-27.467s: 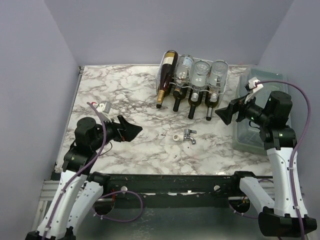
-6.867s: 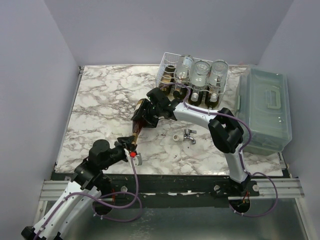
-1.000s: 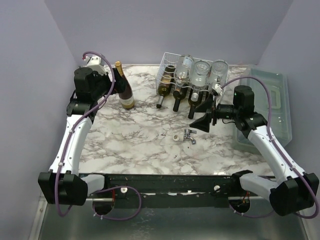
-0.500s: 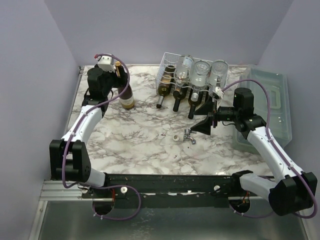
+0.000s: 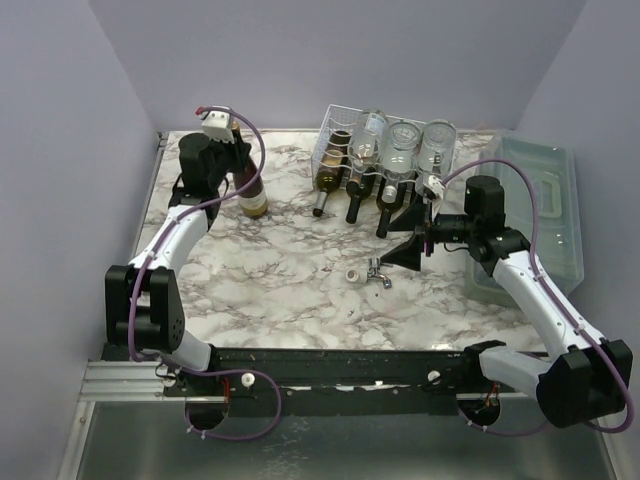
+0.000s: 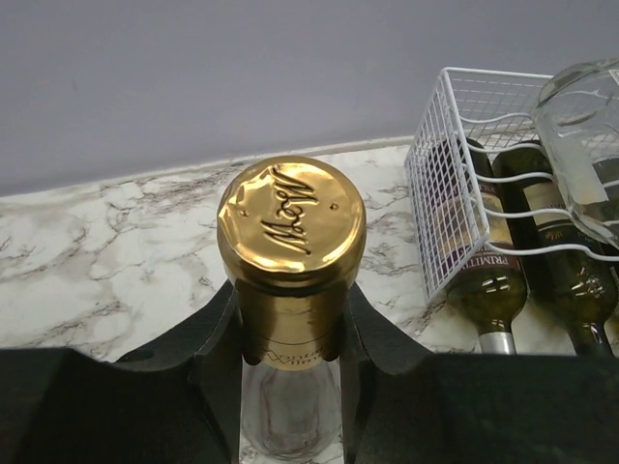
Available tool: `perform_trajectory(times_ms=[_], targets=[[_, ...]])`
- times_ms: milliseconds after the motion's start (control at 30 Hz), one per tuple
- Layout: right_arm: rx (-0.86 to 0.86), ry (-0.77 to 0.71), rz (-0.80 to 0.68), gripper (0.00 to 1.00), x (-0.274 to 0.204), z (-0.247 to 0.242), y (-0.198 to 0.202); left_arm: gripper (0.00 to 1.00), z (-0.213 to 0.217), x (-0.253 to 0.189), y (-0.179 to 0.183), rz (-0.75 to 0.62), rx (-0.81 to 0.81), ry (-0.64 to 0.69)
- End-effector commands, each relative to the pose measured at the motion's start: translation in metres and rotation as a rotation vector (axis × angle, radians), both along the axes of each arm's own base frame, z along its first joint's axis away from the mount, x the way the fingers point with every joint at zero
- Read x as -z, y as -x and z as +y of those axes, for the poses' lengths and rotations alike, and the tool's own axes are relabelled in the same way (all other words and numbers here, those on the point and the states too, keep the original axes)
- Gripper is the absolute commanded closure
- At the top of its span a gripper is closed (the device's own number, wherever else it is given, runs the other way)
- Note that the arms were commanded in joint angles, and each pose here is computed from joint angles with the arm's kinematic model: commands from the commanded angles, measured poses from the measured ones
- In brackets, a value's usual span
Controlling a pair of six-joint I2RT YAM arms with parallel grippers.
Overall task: Take the wine bottle off the wine rack
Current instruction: Place the wine bottle at the center of the board, then move the wine bottle to the center of the board.
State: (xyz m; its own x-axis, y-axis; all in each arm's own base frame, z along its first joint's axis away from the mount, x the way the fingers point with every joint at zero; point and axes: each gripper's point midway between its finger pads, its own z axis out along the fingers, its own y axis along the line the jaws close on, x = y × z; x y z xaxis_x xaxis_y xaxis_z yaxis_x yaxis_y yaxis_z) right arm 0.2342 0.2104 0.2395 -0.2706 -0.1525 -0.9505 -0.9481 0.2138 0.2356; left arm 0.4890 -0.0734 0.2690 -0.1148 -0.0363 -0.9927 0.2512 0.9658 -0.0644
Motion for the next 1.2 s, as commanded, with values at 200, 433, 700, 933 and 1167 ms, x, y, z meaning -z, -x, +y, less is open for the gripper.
perform_trajectory(times_ms=[200,433,700,933,1167], targets=[[-0.039,0.011,0.015,0.0,0.002,-0.001,0.004,1.0,0.07,-0.093,-0.053,-0.232,-0.111,-0.018],[-0.059,0.033,0.043,0.0,0.007,-0.001,0.004,1.0,0.112,-0.105,-0.088,-0.26,-0.205,-0.046],[-0.078,0.039,0.06,0.0,0.01,0.0,0.004,1.0,0.135,-0.115,-0.096,-0.259,-0.286,-0.059],[-0.074,0.039,0.05,0.0,0.009,-0.001,0.004,1.0,0.109,-0.121,-0.095,-0.228,-0.154,0.026],[-0.072,0.036,0.041,0.0,0.006,-0.001,0.005,1.0,0.044,-0.135,-0.101,-0.217,0.07,0.075]])
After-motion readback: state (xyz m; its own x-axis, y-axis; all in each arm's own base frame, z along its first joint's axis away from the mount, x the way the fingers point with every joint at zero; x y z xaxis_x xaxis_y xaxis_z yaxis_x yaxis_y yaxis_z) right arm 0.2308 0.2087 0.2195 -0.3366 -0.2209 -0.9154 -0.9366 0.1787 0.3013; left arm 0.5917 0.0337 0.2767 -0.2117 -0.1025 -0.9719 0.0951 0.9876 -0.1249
